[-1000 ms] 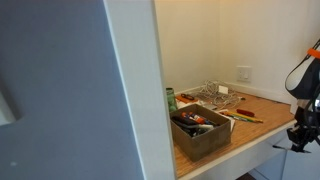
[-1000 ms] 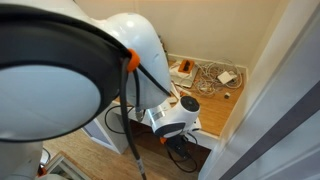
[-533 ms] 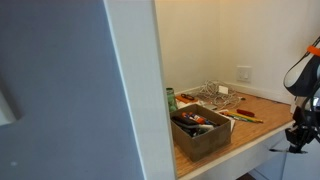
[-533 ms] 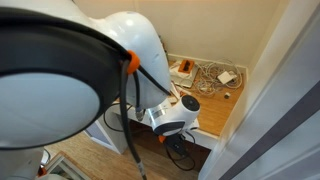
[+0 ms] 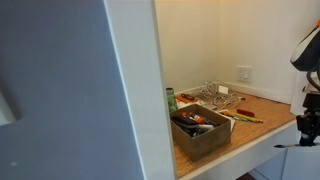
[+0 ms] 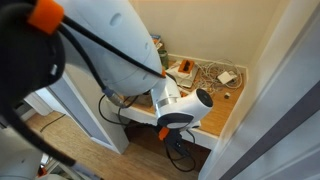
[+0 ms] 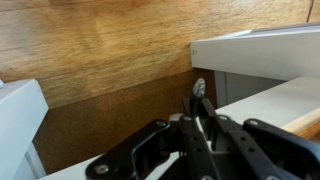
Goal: Pick up the black retractable buttoned pen and press the pen button against the closet worktop edge before putting it in the cardboard box
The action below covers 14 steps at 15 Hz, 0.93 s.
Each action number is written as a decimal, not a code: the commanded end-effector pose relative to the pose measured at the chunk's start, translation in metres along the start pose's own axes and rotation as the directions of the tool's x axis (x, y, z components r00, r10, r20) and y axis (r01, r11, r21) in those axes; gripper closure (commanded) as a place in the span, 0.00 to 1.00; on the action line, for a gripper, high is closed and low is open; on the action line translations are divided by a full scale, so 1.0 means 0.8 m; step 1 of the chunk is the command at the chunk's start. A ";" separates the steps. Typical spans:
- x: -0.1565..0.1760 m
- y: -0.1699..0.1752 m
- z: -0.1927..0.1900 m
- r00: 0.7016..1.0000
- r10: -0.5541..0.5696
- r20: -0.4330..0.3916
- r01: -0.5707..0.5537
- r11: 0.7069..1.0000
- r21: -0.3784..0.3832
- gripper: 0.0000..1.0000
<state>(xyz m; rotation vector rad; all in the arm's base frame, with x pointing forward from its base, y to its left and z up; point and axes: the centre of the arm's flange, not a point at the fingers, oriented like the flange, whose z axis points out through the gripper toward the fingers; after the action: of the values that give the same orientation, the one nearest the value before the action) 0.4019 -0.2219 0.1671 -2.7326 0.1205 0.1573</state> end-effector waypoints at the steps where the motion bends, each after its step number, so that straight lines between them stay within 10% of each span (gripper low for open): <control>1: -0.015 -0.012 -0.053 0.995 -0.028 -0.096 0.029 1.000 0.011 0.97; 14: 0.055 -0.072 -0.146 0.792 -0.255 -0.555 0.271 0.961 -0.054 0.97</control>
<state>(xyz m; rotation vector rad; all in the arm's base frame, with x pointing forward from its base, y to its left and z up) 0.4438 -0.2298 0.2832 -2.6838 -0.0078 -0.6008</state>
